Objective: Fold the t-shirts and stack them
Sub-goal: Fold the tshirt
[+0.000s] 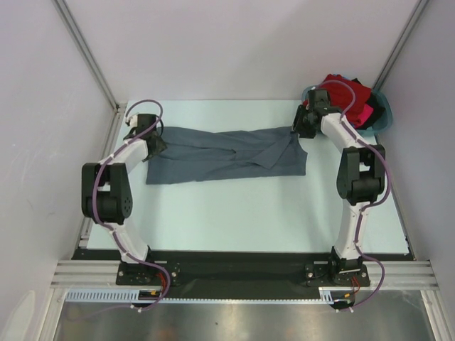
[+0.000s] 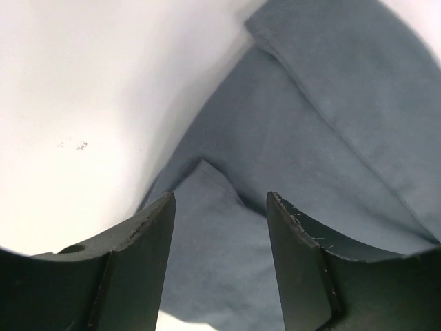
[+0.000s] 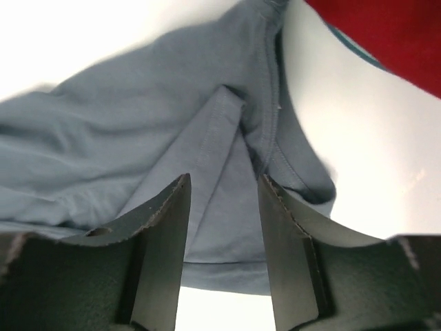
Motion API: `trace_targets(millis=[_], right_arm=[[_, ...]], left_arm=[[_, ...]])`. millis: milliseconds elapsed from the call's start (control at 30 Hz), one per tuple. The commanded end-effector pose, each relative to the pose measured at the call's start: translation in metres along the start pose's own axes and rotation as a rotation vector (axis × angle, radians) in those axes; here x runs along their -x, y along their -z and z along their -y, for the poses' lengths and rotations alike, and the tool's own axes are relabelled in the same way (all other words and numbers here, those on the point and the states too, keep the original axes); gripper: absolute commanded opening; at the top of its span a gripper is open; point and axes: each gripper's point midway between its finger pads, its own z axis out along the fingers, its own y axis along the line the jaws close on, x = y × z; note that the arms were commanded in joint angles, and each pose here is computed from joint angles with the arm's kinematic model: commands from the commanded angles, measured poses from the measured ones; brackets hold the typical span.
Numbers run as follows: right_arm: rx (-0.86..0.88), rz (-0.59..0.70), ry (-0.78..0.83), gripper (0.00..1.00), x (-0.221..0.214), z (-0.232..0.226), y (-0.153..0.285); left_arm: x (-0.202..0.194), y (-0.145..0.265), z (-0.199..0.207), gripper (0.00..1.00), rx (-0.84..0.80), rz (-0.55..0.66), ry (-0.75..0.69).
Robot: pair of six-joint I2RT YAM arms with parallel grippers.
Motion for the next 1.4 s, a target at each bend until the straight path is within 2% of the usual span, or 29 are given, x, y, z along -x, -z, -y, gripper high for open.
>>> trace_targets(millis=[0,167,333,600,667,700,800,1067,1233,1367], right_arm=[[0.111,0.05,0.006,0.49,0.017,-0.026,0.035],[0.202,-0.076,0.002,0.47,-0.029,-0.053,0.027],[0.18,-0.149,0.043,0.41,-0.074,-0.07,0.019],[0.124,-0.196,0.079,0.39,-0.1,-0.065,0.014],[0.117,-0.208,0.08,0.41,-0.105,-0.064,0.014],[0.108,-0.216,0.078,0.45,-0.108,-0.063,0.016],[0.099,-0.227,0.071,0.47,-0.114,-0.061,0.02],[0.104,-0.237,0.071,0.47,-0.129,-0.061,0.018],[0.127,-0.229,0.071,0.39,-0.125,-0.067,0.014],[0.151,-0.218,0.077,0.24,-0.119,-0.074,0.012]], left_arm=[[0.03,0.038,0.018,0.61,-0.155,0.104,0.055],[0.003,0.055,0.033,0.61,-0.253,0.061,0.039],[-0.016,0.069,0.048,0.61,-0.287,0.038,-0.023],[-0.024,0.076,0.056,0.61,-0.31,0.023,-0.062],[-0.024,0.077,0.056,0.61,-0.311,0.024,-0.07],[-0.025,0.076,0.056,0.61,-0.311,0.022,-0.07],[-0.027,0.075,0.057,0.61,-0.312,0.012,-0.077],[-0.032,0.072,0.055,0.61,-0.306,-0.005,-0.088],[-0.031,0.071,0.054,0.61,-0.298,-0.003,-0.093],[-0.031,0.069,0.055,0.61,-0.296,-0.005,-0.094]])
